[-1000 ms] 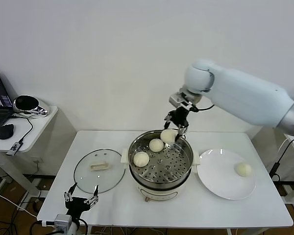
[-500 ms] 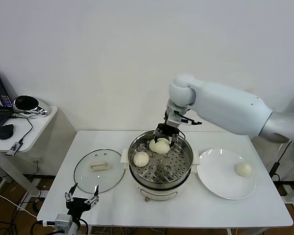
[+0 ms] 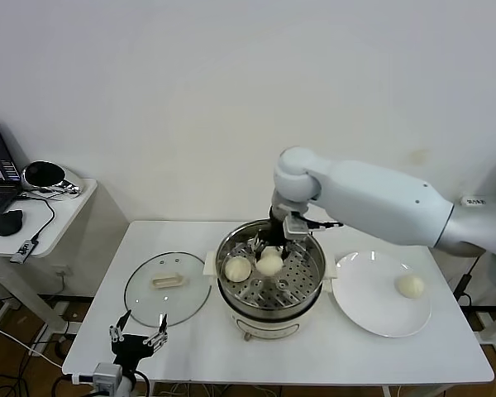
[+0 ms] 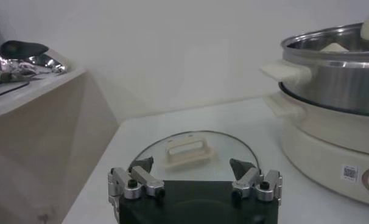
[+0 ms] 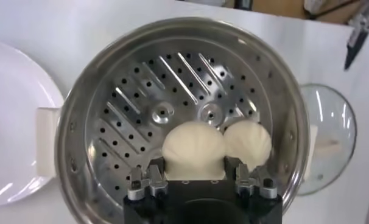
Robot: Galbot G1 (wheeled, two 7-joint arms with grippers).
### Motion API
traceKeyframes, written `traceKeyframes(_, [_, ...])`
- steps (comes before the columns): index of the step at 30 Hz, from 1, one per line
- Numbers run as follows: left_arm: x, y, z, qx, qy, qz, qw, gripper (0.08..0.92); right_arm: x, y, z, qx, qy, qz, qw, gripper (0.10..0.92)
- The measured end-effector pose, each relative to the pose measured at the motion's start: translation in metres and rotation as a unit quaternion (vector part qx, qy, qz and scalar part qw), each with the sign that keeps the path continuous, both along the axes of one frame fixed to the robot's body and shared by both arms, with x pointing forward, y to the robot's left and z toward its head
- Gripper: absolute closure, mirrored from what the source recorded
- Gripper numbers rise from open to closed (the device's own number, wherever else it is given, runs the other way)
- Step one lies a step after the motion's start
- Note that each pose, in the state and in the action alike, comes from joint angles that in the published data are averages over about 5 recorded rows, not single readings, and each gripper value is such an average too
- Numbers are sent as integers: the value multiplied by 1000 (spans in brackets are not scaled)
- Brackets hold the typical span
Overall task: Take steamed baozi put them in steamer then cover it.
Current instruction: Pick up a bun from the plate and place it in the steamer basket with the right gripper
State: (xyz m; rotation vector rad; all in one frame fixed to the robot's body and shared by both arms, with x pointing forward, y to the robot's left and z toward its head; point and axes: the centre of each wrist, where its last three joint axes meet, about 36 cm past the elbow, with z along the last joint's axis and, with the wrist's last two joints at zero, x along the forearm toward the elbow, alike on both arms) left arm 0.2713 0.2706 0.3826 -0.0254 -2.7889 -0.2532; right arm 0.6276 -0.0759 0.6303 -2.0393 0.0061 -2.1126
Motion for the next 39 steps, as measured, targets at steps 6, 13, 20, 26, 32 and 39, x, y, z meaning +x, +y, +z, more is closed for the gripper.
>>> traceKeyframes(6, [0,-1,0,0,0,1,1000,177,-7,8,-15,-5,9,13,1000,428])
traceKeyframes(13, [0,0,-1,0,1,1,1000,177,-11,15,-31,-9,19,21,1000,428])
traceKeyframes(20, [2,0,-3,-2,2,1,1000,177,-14,16,-42,-12,28,20,999,428])
traceKeyframes(26, [4,-1,-5,-3,2,0,1000,177,-15,16,-44,-12,29,13,999,418])
traceKeyframes(32, [4,-1,-5,-4,3,-1,1000,177,-15,13,-42,-7,28,-3,1000,285])
traceKeyframes(39, [4,-1,-2,-3,1,-5,1000,177,-15,1,-19,5,20,-38,999,200])
